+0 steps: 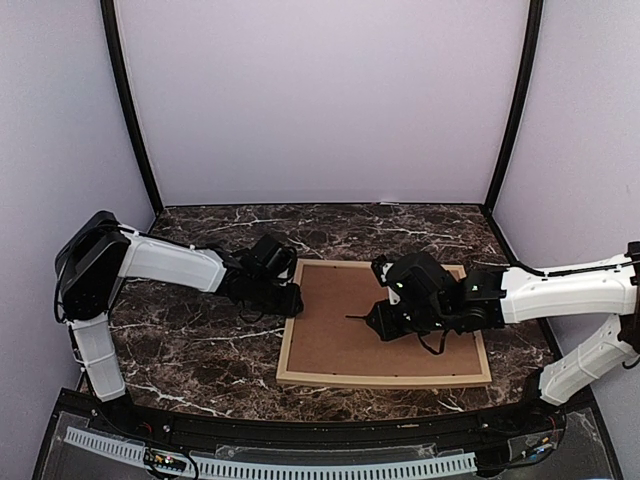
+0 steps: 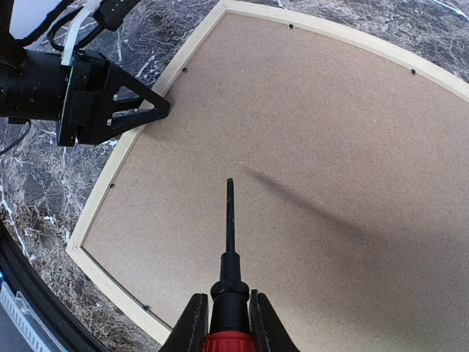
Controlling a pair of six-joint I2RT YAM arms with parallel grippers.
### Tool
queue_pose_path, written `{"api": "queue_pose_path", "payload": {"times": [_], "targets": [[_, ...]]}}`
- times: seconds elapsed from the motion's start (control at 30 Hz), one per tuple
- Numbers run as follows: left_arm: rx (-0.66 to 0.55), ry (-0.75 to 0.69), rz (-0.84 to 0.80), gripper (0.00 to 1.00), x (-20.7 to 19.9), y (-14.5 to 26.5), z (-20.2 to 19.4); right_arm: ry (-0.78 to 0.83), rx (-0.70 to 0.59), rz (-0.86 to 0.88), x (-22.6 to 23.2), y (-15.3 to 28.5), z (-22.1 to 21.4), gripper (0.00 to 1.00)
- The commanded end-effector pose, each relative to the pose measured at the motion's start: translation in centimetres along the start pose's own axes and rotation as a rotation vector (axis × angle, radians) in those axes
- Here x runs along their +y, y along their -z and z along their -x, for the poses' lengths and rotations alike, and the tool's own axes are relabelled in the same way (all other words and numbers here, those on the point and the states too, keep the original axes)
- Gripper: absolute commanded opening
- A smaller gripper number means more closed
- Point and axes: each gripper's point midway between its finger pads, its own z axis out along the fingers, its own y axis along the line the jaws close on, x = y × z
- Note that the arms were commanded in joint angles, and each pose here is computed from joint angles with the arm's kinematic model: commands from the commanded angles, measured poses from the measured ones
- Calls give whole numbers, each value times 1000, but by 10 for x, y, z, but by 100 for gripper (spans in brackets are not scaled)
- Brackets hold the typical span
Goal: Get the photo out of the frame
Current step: Move the photo frame to the center of the board.
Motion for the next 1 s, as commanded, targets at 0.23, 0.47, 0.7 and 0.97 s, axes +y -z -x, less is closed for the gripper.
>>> {"api": "queue_pose_path", "payload": {"times": [0.23, 0.47, 0.7, 0.97], "targets": [[95, 5, 182, 14, 36, -13, -38, -5, -36, 31, 4, 0, 10, 0], [97, 55, 276, 11, 62, -1, -55, -14, -31, 48, 8, -2, 11, 0], [101, 126, 333, 10, 86, 18, -79, -16, -26, 68, 16, -5, 15, 0], [119, 211, 350, 10, 103, 36, -108, -21, -18, 99, 25, -10, 16, 0]]}}
